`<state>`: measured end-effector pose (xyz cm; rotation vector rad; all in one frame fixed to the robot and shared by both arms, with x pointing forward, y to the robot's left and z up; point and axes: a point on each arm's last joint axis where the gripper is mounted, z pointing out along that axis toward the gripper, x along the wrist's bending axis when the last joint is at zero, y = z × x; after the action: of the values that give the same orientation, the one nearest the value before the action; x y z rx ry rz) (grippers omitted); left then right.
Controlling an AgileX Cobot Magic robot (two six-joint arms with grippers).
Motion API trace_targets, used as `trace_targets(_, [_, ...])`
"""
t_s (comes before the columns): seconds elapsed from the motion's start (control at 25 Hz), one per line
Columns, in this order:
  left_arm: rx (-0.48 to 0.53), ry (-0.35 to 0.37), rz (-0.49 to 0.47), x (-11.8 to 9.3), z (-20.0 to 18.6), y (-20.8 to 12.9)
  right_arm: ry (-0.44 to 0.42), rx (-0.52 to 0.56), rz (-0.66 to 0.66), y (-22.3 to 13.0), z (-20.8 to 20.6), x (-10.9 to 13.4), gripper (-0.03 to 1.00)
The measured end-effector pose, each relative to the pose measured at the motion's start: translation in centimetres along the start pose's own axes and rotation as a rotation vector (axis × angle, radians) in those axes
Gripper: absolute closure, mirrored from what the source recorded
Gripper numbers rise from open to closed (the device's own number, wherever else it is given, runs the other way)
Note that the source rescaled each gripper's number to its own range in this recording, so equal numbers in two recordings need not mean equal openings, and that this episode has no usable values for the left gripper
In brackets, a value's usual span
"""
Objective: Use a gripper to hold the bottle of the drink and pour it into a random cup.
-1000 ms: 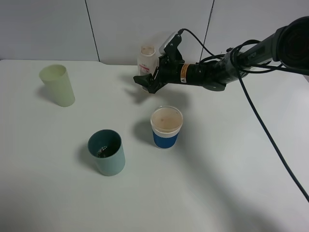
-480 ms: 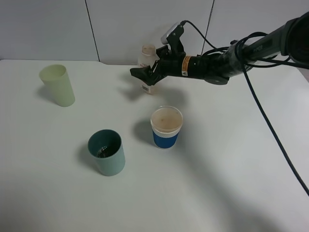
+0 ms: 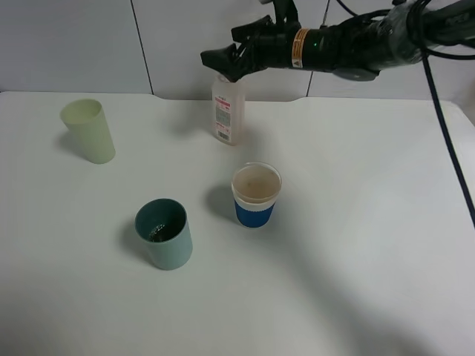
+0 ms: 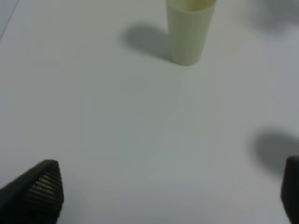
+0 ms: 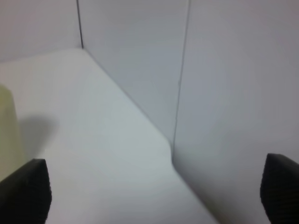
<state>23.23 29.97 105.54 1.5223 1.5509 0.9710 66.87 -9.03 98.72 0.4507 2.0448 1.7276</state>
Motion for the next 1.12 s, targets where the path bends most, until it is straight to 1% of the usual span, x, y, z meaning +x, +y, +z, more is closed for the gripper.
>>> trace_targets(0.2, [0.000,-0.001,0.000,0.0,0.0,0.0,-0.052,-0.045,-0.032,4.7,-1.6,-0.1,-0.01])
trace_targets(0.36, [0.000,-0.001,0.000,0.0,0.0,0.0,-0.131,-0.057,-0.057,8.1,-3.3,-0.2,-0.01])
trace_targets(0.52, [0.000,0.000,0.000,0.0,0.0,0.0,-0.249,-0.071,-0.079,11.8,-5.4,-0.4,-0.01])
trace_targets(0.68, [0.000,0.000,0.000,0.0,0.0,0.0,-0.395,-0.097,-0.066,15.3,-8.1,-0.6,-0.01])
trace_targets(0.8, [0.000,0.000,0.000,0.0,0.0,0.0,-0.511,-0.095,-0.077,17.4,-10.2,-0.6,-0.01])
trace_targets(0.84, [0.000,0.000,0.000,0.0,0.0,0.0,-0.552,-0.087,-0.087,18.2,-11.0,-0.6,-0.01])
trace_targets(0.92, [0.000,0.000,0.000,0.0,0.0,0.0,-0.605,-0.074,-0.111,19.2,-12.2,-0.4,-0.01])
trace_targets(1.12, [0.000,0.000,0.000,0.0,0.0,0.0,-0.731,-0.003,-0.167,21.3,-15.3,0.2,-0.01])
